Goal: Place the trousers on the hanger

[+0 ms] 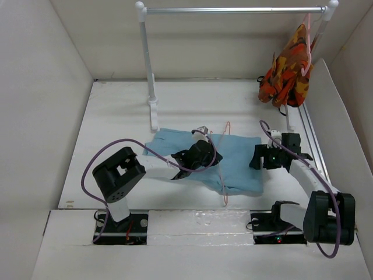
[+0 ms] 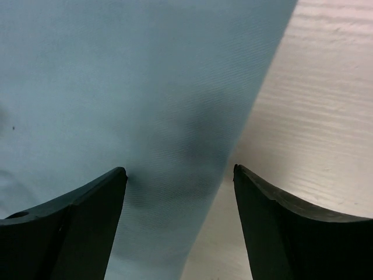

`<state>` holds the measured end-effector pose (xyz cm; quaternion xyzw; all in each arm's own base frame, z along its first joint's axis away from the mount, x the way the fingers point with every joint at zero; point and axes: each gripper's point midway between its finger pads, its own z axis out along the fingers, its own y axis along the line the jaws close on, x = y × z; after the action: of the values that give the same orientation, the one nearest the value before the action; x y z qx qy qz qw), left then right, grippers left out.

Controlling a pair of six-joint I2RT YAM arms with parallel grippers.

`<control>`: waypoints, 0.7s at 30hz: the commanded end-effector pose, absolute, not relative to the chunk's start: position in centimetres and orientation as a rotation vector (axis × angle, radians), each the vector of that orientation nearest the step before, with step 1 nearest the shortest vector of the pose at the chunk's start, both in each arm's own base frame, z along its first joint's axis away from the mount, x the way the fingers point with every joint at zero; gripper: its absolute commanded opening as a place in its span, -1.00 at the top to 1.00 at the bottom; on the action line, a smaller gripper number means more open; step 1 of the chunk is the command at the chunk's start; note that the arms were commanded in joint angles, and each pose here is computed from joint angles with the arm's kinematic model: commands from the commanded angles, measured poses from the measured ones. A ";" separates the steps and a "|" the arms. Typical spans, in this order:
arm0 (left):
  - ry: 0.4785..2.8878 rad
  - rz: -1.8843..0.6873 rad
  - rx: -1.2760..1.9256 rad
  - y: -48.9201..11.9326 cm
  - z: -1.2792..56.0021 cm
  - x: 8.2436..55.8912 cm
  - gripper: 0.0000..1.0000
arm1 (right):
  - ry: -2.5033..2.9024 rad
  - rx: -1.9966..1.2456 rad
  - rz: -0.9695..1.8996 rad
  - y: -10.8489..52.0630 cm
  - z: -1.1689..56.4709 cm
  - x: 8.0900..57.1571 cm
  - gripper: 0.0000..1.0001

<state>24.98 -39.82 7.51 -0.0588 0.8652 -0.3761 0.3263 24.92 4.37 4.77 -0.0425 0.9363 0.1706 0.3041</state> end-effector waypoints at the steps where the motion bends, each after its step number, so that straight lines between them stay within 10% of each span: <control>1: 2.420 -0.667 -0.086 -35.2 2.4 23.9 1.00 | 2.482 -0.227 0.571 6.1 4.8 23.4 -0.60; 4: 2.409 -0.651 -0.083 -35.0 2.7 24.1 1.00 | 2.477 -0.194 0.621 6.9 4.8 22.0 -0.50; 5: 2.403 -0.621 -0.070 -34.6 2.8 24.3 1.00 | 2.480 -0.169 0.635 7.1 4.3 21.3 0.17; 6: 2.398 -0.620 -0.058 -34.6 3.0 24.3 1.00 | 2.472 -0.172 0.633 7.1 4.4 21.5 0.17; 9: 2.386 -0.579 -0.009 -34.0 3.3 24.4 1.00 | 2.468 -0.133 0.578 6.4 4.3 22.4 1.00; 21: 2.357 -0.259 0.054 -28.6 2.6 25.7 1.00 | 2.439 -0.052 0.405 2.6 6.9 28.2 1.00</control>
<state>26.64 -34.49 7.56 -0.0124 0.8844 -0.2402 0.3999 24.89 4.67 4.14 -0.0205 0.9437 0.1943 0.2670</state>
